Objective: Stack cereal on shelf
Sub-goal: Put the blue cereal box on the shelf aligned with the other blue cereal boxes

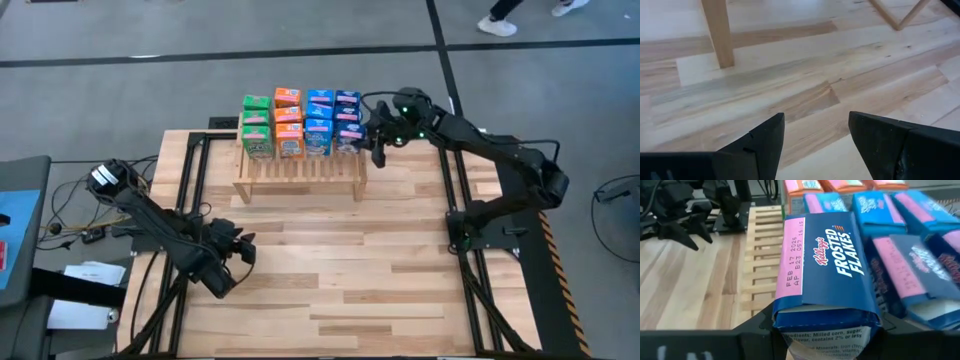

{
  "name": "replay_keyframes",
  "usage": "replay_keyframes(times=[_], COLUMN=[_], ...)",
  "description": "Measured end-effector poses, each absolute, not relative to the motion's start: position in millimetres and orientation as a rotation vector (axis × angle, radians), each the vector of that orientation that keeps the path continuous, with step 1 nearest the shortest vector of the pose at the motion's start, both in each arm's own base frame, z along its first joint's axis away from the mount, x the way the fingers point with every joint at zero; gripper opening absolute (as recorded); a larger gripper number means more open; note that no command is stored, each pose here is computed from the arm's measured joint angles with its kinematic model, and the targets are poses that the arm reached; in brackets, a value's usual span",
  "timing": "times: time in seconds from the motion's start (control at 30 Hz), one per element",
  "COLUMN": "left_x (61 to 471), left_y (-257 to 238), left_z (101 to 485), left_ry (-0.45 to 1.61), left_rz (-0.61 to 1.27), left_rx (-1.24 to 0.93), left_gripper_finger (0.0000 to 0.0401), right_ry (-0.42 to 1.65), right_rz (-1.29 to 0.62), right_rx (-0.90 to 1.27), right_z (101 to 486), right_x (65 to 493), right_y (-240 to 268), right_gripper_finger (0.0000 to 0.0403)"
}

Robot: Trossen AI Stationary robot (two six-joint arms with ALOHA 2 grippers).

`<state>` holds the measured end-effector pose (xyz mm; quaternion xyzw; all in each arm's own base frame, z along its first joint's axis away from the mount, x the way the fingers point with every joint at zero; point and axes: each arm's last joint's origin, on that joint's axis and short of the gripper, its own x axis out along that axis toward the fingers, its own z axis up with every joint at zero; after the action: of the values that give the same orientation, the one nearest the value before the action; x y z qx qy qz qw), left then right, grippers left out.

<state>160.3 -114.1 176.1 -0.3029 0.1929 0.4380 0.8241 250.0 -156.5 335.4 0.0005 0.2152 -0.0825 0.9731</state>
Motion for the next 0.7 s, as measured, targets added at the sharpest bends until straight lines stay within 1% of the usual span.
replay_keyframes(times=[0.37, 0.53, 0.7], left_x=[163.3, 164.8, 165.9], left_y=[-108.1, -105.7, -104.6], left_z=[178.7, 178.7, 178.7], left_ry=[0.407, 0.406, 0.403], left_rz=[0.947, 0.959, 0.965], left_rx=[-0.629, -0.627, -0.633], left_gripper_finger=[0.021, 0.021, 0.021], right_ry=[0.434, 0.461, 0.464], right_rz=[-0.143, -0.139, -0.148], right_rx=[0.017, 0.031, 0.046], right_z=[329.5, 317.6, 314.5], right_x=[247.9, 255.6, 257.2], right_y=[-171.2, -177.6, -182.3], right_gripper_finger=[0.0186, 0.0186, 0.0186])
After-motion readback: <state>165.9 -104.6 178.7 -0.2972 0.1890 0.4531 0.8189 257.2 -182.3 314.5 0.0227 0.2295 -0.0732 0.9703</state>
